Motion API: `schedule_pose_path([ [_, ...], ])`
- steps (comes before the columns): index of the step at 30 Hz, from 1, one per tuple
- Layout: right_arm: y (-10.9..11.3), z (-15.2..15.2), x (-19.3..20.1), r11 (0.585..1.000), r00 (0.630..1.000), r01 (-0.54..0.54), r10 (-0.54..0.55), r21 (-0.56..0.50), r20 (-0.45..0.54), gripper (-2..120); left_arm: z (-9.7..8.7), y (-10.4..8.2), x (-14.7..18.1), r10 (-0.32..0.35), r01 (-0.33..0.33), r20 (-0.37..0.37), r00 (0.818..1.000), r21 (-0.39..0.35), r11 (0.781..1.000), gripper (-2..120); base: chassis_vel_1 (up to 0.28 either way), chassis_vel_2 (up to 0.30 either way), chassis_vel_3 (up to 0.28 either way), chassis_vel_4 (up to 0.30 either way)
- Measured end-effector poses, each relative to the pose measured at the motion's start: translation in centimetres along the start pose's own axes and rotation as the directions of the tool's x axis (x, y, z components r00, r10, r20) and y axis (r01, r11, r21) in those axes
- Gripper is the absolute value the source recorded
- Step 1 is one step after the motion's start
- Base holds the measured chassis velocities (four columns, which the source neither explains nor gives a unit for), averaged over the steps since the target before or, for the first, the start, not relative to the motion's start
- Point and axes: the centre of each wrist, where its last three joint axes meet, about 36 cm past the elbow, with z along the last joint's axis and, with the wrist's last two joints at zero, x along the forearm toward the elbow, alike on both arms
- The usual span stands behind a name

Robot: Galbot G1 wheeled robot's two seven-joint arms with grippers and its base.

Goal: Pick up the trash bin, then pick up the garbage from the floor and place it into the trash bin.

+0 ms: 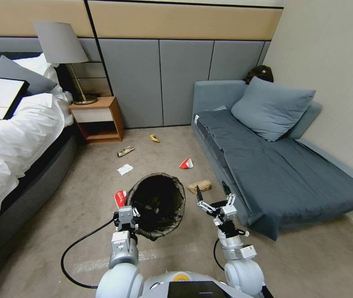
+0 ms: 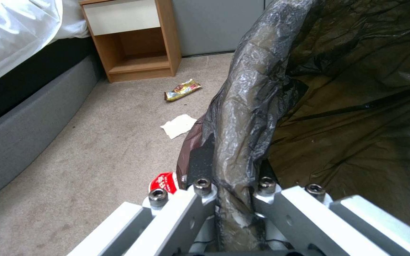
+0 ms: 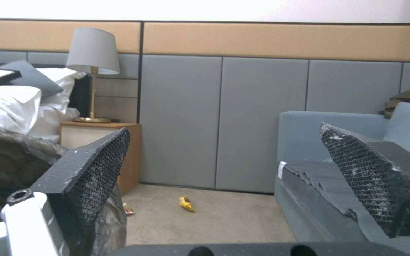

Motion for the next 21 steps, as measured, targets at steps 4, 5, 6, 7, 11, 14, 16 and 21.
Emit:
schedule_pose_path([
  [4,-0.2,0.3,-0.3,0.999,0.998,-0.031,0.031,0.017,-0.05,100,0.0,0.0,0.0,-0.001,0.001,0.0,1.0,-0.001,1.0,0,0.0,0.0,0.0,0.0],
  [5,-0.3,0.4,-0.4,0.999,0.997,-0.036,0.038,0.024,-0.074,100,0.0,0.0,0.0,-0.001,0.001,0.0,1.0,-0.003,1.0,0,0.0,0.0,0.0,0.0],
  [6,-0.5,0.4,-0.5,0.999,0.994,-0.041,0.044,0.031,-0.1,100,0.0,0.0,0.0,-0.002,0.002,0.0,1.0,-0.004,1.0,0,0.0,0.0,0.0,0.0],
  [7,-0.5,0.4,-0.5,0.999,0.994,-0.041,0.044,0.031,-0.1,100,0.0,0.0,0.0,-0.002,0.002,0.0,1.0,-0.004,1.0,0,0.0,0.0,0.0,0.0],
  [11,-1.1,0.8,-1.0,0.997,0.983,-0.054,0.062,0.047,-0.173,100,0.1,0.0,0.0,-0.003,0.003,0.0,1.0,-0.004,1.0,0,0.0,0.0,0.0,0.0],
  [14,-1.6,1.3,-1.5,0.996,0.972,-0.06,0.072,0.061,-0.225,100,0.1,0.0,0.0,-0.004,0.004,-0.001,1.0,-0.005,1.0,0,0.0,0.0,0.0,0.0],
  [16,-1.8,1.6,-1.7,0.996,0.966,-0.063,0.077,0.063,-0.249,100,0.1,0.0,0.0,-0.004,0.004,-0.001,1.0,-0.005,1.0,0,0.0,0.0,0.0,0.0],
  [21,-3.0,4.2,-2.4,0.996,0.914,-0.07,0.086,0.055,-0.396,100,0.2,-0.1,0.0,-0.004,0.004,0.0,1.0,-0.01,1.0,0,0.0,0.0,0.0,0.0],
])
